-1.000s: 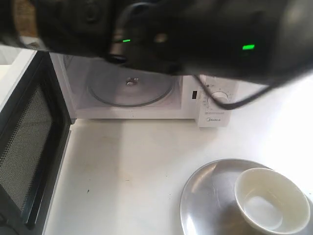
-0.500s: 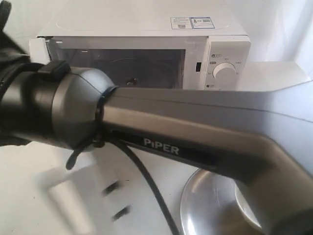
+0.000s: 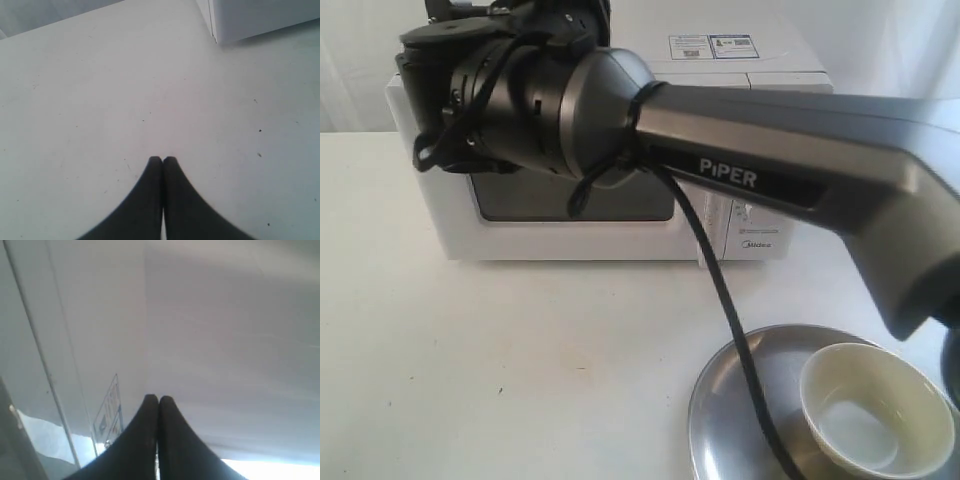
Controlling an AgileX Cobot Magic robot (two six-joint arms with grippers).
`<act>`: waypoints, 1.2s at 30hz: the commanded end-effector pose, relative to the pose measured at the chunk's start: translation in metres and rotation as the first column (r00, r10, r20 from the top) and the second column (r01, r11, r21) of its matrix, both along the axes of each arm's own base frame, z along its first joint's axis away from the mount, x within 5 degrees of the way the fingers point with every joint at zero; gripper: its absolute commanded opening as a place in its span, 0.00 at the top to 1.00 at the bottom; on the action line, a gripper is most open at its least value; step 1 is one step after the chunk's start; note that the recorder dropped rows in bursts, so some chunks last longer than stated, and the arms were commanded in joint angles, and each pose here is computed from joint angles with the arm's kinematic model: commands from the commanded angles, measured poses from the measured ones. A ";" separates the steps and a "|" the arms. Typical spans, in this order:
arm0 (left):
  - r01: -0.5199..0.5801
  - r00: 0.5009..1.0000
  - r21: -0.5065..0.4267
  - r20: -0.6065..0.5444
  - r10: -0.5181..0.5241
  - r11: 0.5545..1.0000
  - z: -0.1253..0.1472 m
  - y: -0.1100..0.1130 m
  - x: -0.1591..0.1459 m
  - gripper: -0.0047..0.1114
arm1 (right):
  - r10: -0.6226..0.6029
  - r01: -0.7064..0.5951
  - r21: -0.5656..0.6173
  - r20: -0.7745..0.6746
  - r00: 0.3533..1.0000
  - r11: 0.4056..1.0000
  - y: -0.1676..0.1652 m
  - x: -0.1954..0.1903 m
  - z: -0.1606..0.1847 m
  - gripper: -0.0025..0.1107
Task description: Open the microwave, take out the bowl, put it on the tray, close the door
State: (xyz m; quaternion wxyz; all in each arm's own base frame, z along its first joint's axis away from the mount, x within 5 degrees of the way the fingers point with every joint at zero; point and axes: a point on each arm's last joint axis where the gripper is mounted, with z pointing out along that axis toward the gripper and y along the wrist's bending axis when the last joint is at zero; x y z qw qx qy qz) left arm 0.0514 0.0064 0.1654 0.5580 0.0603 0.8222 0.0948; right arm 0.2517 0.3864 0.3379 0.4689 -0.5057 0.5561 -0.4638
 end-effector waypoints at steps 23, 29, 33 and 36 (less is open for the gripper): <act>0.002 1.000 -0.010 0.005 -0.002 1.000 0.001 0.000 0.000 0.96 | 0.668 0.100 0.857 -0.462 0.583 0.505 -0.178 -0.174 0.027 0.98; 0.002 1.000 -0.010 0.005 -0.002 1.000 0.001 0.000 0.000 0.96 | 0.697 0.273 0.847 -0.530 0.482 0.456 -0.220 -0.196 0.009 0.98; 0.002 1.000 -0.010 0.005 -0.002 1.000 0.001 0.000 0.000 0.96 | 0.708 0.269 0.861 -0.507 0.491 0.431 -0.236 -0.199 0.013 0.98; 0.002 1.000 -0.010 0.005 -0.002 1.000 0.001 0.000 0.000 0.96 | 0.713 0.270 0.868 -0.496 0.495 0.417 -0.244 -0.200 0.017 0.98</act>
